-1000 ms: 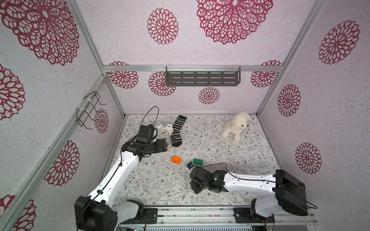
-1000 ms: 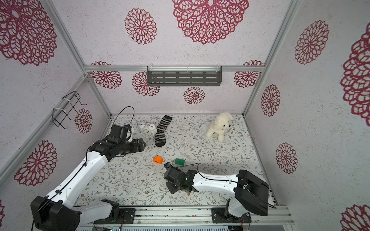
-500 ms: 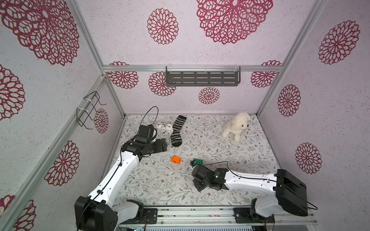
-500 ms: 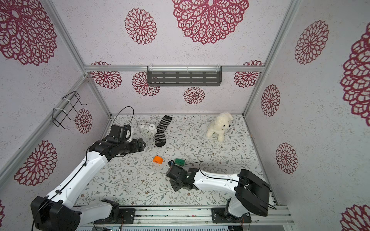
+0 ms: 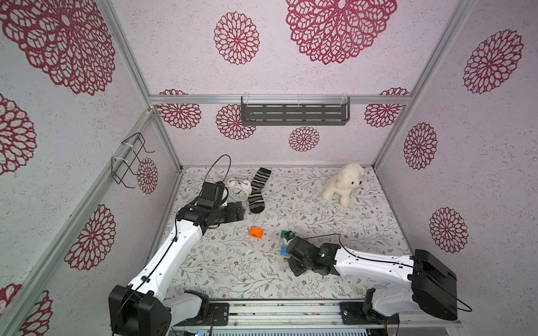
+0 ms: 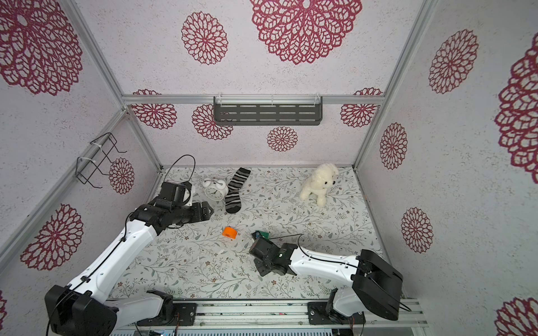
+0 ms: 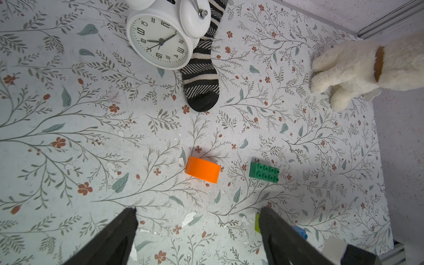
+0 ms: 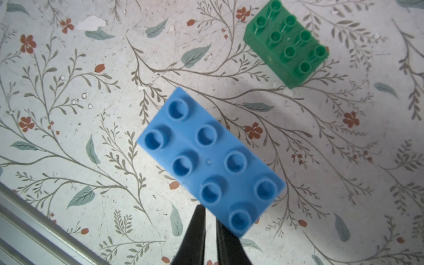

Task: Assemble an ice cream with lego
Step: Adjust the lego brick at the center of the board, then pick up the lego brick from the center of the board.

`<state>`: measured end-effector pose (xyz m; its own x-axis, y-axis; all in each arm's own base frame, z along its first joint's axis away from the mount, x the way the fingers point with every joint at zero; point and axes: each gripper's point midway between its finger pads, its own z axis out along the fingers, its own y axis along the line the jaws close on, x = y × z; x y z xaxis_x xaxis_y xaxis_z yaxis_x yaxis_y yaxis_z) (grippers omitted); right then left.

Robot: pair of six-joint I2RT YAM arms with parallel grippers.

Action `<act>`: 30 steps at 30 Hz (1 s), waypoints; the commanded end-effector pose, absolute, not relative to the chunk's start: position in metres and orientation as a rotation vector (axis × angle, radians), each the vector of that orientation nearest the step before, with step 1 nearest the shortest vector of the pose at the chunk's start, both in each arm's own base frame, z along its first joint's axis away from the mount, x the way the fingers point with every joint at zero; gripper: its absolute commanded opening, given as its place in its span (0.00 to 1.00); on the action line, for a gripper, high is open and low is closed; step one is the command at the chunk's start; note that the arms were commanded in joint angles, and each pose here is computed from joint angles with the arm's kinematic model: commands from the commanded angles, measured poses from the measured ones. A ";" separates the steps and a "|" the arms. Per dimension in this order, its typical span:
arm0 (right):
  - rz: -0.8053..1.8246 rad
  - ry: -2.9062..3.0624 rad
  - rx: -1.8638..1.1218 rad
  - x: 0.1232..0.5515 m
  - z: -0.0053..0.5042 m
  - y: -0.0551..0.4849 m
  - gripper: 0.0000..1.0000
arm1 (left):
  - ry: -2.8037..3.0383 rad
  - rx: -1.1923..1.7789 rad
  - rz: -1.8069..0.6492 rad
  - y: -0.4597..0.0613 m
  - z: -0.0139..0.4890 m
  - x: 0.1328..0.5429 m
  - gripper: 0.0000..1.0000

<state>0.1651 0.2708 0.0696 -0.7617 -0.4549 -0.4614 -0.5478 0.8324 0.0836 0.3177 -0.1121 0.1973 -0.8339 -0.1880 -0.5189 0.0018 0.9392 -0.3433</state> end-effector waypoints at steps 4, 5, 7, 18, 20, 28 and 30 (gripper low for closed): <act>0.284 2.538 -0.726 0.175 0.081 0.261 0.15 | 2.546 -0.070 -0.470 -0.121 0.190 0.318 0.88; 0.285 2.535 -0.724 0.176 0.081 0.260 0.15 | 2.551 -0.060 -0.467 -0.123 0.189 0.318 0.88; 0.286 2.530 -0.713 0.178 0.082 0.258 0.15 | 2.561 -0.038 -0.465 -0.127 0.188 0.318 0.88; 0.425 2.466 -0.770 0.163 0.115 0.249 0.18 | 2.609 0.570 -0.290 -0.183 0.216 0.342 0.85; 0.445 2.427 -0.759 0.167 0.131 0.240 0.19 | 2.541 0.773 -0.359 -0.202 0.222 0.346 0.85; 0.549 2.220 -0.588 0.210 0.195 0.199 0.23 | 2.362 1.350 -0.422 -0.233 0.194 0.344 0.86; 0.538 2.190 -0.569 0.222 0.207 0.192 0.24 | 2.389 1.449 -0.399 -0.238 0.179 0.345 0.85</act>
<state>0.2138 0.1911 0.1877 -0.6420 -0.1995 -0.7403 -0.5003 0.8407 0.2073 0.3566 -0.2287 0.1985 -0.5621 0.6780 -0.4737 0.7915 0.6071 -0.0703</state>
